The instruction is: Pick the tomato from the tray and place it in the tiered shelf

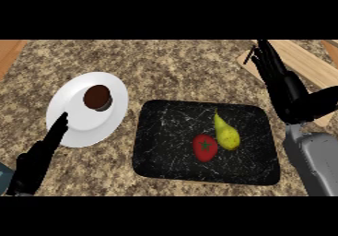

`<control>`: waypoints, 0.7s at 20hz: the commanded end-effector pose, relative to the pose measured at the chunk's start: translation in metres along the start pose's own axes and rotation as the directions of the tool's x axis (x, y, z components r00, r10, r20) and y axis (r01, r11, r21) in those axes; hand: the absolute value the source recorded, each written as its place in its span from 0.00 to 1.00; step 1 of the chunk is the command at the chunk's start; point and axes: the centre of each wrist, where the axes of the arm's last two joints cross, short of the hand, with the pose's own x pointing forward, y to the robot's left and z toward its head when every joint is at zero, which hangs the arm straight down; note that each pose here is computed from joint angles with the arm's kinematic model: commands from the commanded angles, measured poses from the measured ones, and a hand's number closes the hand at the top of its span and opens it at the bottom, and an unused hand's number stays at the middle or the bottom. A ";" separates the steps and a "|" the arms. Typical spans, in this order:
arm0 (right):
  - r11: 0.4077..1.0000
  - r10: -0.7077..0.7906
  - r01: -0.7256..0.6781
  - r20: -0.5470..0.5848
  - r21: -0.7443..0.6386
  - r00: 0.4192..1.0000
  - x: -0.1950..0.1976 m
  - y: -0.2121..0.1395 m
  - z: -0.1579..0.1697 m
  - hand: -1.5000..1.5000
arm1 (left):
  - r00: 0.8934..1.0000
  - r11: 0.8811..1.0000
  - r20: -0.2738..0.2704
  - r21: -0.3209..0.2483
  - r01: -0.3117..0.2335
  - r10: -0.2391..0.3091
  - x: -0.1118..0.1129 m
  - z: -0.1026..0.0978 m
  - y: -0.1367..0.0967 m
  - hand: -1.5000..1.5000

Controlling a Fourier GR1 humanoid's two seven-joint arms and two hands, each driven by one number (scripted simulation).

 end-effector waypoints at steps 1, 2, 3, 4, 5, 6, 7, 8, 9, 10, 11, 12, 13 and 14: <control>0.996 0.007 -0.012 0.055 0.093 0.998 0.016 0.004 -0.020 1.00 | 0.998 0.998 0.025 0.034 -0.053 0.052 -0.001 -0.007 0.013 0.50; 0.986 0.002 -0.014 0.075 0.167 0.997 0.008 0.003 -0.027 1.00 | 0.993 0.995 0.064 0.018 -0.098 0.097 0.025 -0.023 0.002 0.50; 0.977 0.000 -0.026 0.119 0.213 0.993 0.035 0.014 -0.041 1.00 | 0.988 0.993 0.110 0.032 -0.115 0.111 0.034 -0.022 -0.003 0.50; 0.955 -0.015 -0.030 0.148 0.296 0.989 0.037 0.017 -0.047 1.00 | 0.980 0.988 0.135 0.046 -0.151 0.143 0.041 -0.033 -0.003 0.50; 0.937 -0.036 -0.036 0.200 0.348 0.979 0.047 0.026 -0.052 1.00 | 0.964 0.980 0.189 0.032 -0.197 0.188 0.067 -0.047 0.003 0.50; 0.914 -0.046 -0.054 0.236 0.401 0.971 0.058 0.025 -0.061 1.00 | 0.953 0.972 0.212 0.037 -0.230 0.218 0.079 -0.051 0.002 0.50; 0.879 0.444 -0.460 0.136 0.127 0.886 0.045 -0.021 -0.051 1.00 | 0.956 0.970 0.170 0.002 -0.243 0.239 0.068 -0.046 -0.007 0.50; 0.981 0.148 -0.140 -0.054 0.132 0.987 -0.005 0.004 -0.053 1.00 | 0.944 0.961 0.180 -0.026 -0.276 0.276 0.097 -0.060 -0.014 0.50; 0.966 -0.078 0.103 -0.114 0.239 0.990 0.004 0.023 -0.059 0.00 | 0.949 0.961 0.155 -0.011 -0.275 0.273 0.084 -0.056 -0.001 0.50; 0.947 -0.186 0.209 -0.112 0.243 0.976 -0.010 0.028 -0.056 0.00 | 0.947 0.960 0.162 0.003 -0.282 0.277 0.073 -0.056 -0.003 0.50; 0.912 -0.239 0.254 -0.085 0.322 0.967 -0.005 0.017 -0.058 0.00 | 0.945 0.958 0.164 0.002 -0.288 0.284 0.085 -0.066 -0.005 0.50; 0.889 -0.275 0.282 -0.073 0.360 0.959 -0.011 0.013 -0.055 0.00 | 0.947 0.958 0.149 -0.012 -0.285 0.284 0.084 -0.067 -0.003 0.50; 0.868 -0.302 0.296 -0.051 0.399 0.952 -0.022 0.018 -0.047 0.00 | 0.944 0.954 0.146 0.001 -0.299 0.295 0.087 -0.067 -0.009 0.50; 0.850 -0.289 0.260 -0.007 0.458 0.957 -0.001 -0.006 -0.051 0.00 | 0.951 0.959 0.137 0.006 -0.282 0.279 0.075 -0.068 0.002 0.50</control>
